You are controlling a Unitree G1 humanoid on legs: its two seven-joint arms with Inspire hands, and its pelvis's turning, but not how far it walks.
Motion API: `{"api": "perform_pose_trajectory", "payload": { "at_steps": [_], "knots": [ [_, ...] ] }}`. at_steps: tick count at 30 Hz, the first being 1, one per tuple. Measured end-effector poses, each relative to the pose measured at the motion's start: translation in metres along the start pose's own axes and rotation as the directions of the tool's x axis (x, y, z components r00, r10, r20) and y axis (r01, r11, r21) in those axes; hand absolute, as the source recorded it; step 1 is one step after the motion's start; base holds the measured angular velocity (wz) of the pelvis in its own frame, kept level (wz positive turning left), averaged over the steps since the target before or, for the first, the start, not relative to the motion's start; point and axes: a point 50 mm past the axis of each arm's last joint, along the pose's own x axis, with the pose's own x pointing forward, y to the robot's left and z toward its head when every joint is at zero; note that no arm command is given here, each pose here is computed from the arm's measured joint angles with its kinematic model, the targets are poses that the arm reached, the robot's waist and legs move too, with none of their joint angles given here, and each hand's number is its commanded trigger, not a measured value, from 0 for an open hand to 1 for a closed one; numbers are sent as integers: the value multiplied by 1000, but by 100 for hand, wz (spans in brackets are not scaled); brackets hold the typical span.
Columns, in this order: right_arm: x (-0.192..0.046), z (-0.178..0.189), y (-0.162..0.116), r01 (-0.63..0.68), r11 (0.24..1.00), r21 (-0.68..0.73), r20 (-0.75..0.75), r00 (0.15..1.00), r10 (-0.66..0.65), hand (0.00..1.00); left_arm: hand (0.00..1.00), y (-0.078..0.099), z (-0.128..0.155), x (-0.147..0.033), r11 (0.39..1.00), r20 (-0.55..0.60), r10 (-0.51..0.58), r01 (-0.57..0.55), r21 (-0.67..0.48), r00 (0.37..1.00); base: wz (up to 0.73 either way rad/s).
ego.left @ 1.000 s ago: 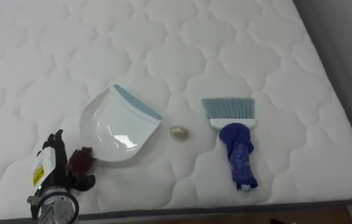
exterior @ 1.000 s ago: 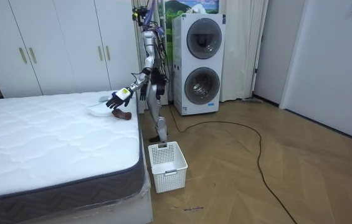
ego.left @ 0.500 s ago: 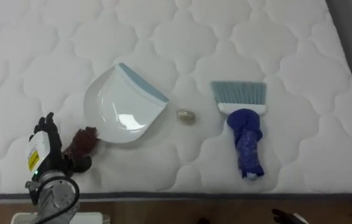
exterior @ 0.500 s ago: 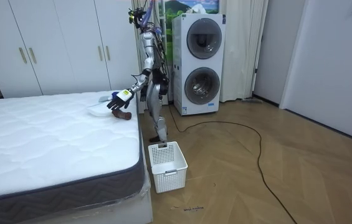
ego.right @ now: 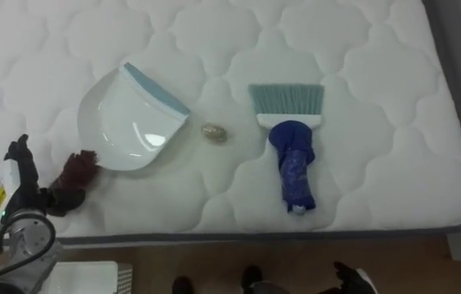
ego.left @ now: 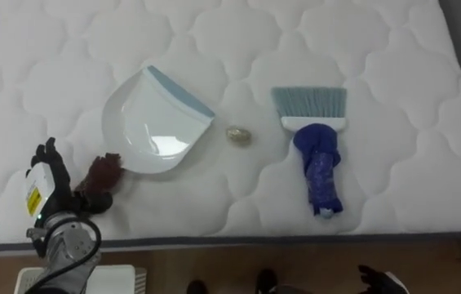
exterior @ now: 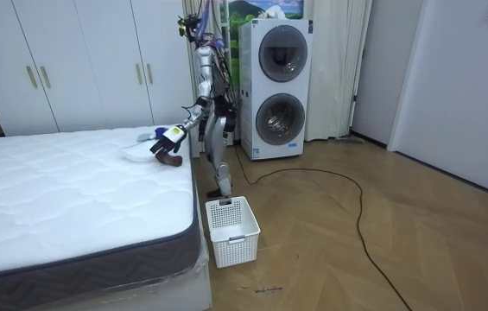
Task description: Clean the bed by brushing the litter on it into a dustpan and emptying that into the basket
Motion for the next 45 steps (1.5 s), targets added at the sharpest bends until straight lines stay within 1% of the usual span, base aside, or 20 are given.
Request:
{"api": "perform_pose_trajectory", "payload": {
  "at_steps": [7, 12, 16, 20, 27, 34, 38, 45],
  "knots": [
    [0, 4, 2, -10, 1000, 5, 21, 1000, 10, 0, 0, -2, 3, 1, 1000, 7, -9, 9, 9, 1000, 0],
    [0, 6, -2, -7, 1000, 17, 42, 999, 6, 0, 0, -3, 21, 8, 1000, 47, -16, 17, -25, 999, 3],
    [-1, 7, -6, -6, 1000, -19, 57, 998, 7, 0, 0, -2, 29, 12, 999, 62, -17, 20, -39, 998, -6],
    [-1, 6, -4, -14, 999, -49, 52, 999, 16, 0, 0, 0, 32, 16, 999, 65, -13, 15, -39, 998, -1],
    [-1, 6, -3, -14, 998, -59, 57, 998, 18, 0, 0, -1, 27, 16, 999, 38, -43, 43, -6, 998, 2],
    [-1, 8, -4, -20, 998, -63, 61, 998, 24, 0, 0, 6, 23, 20, 999, 25, -45, 44, 28, 999, 0],
    [-2, 3, -3, -22, 998, -64, 30, 999, 24, 0, 0, 5, 19, 20, 996, 0, -79, 79, 47, 997, 1],
    [-2, 2, -2, -27, 998, -64, 24, 999, 28, 0, 0, 5, 18, 22, 994, -32, -100, 102, 50, 994, -5]
  ]
}}
